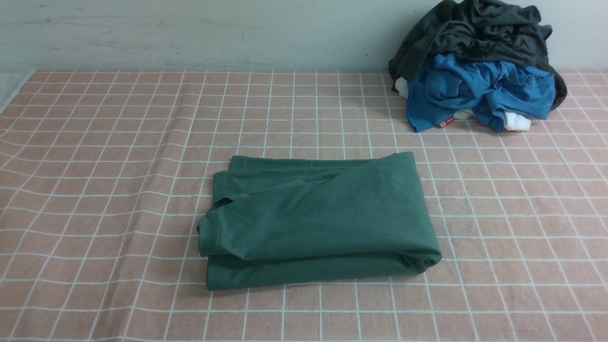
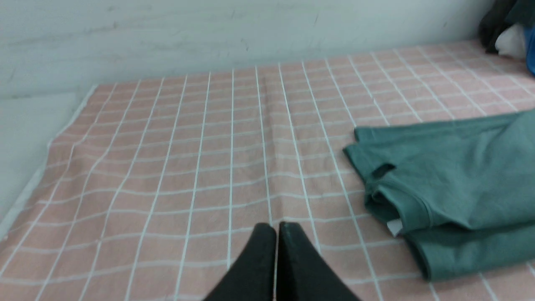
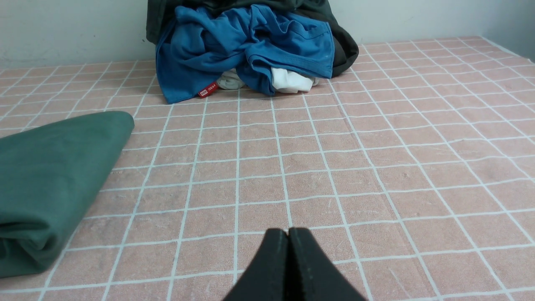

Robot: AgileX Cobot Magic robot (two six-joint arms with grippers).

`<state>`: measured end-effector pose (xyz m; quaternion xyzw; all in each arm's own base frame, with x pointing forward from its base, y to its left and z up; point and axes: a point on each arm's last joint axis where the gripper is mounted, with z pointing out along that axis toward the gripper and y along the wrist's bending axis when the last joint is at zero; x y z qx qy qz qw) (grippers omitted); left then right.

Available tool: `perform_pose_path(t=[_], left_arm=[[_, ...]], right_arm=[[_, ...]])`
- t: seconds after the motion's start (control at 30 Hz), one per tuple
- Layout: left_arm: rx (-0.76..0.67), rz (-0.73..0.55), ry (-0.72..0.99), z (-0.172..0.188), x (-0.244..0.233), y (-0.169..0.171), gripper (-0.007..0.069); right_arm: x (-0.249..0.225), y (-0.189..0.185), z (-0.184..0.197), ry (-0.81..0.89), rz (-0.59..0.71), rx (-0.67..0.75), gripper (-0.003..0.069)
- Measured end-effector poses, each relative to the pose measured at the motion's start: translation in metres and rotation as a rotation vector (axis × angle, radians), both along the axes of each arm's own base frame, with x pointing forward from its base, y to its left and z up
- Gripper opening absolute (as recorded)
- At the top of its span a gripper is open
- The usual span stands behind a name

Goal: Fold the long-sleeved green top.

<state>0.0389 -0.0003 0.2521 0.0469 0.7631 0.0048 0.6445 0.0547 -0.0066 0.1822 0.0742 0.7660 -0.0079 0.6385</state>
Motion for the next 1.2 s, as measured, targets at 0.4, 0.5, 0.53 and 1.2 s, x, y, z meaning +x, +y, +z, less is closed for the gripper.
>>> perform_pose_path(t=[0.4, 0.5, 0.53, 1.2], left_arm=[[0.002, 0.093, 0.056, -0.074, 0.015, 0.002, -0.0003], [-0.027, 0.099, 0.078, -0.075, 0.015, 0.002, -0.0003], [-0.038, 0.101, 0.09, -0.076, 0.015, 0.002, -0.0003], [-0.049, 0.104, 0.091, -0.075, 0.014, 0.002, -0.0003]], right_arm=[[0.0, 0.0, 0.0, 0.0, 0.0, -0.001, -0.0014], [0.0, 0.0, 0.0, 0.0, -0.001, -0.001, -0.0014], [0.0, 0.0, 0.0, 0.0, -0.001, -0.001, -0.0014], [0.0, 0.0, 0.0, 0.0, -0.001, -0.001, -0.0014]])
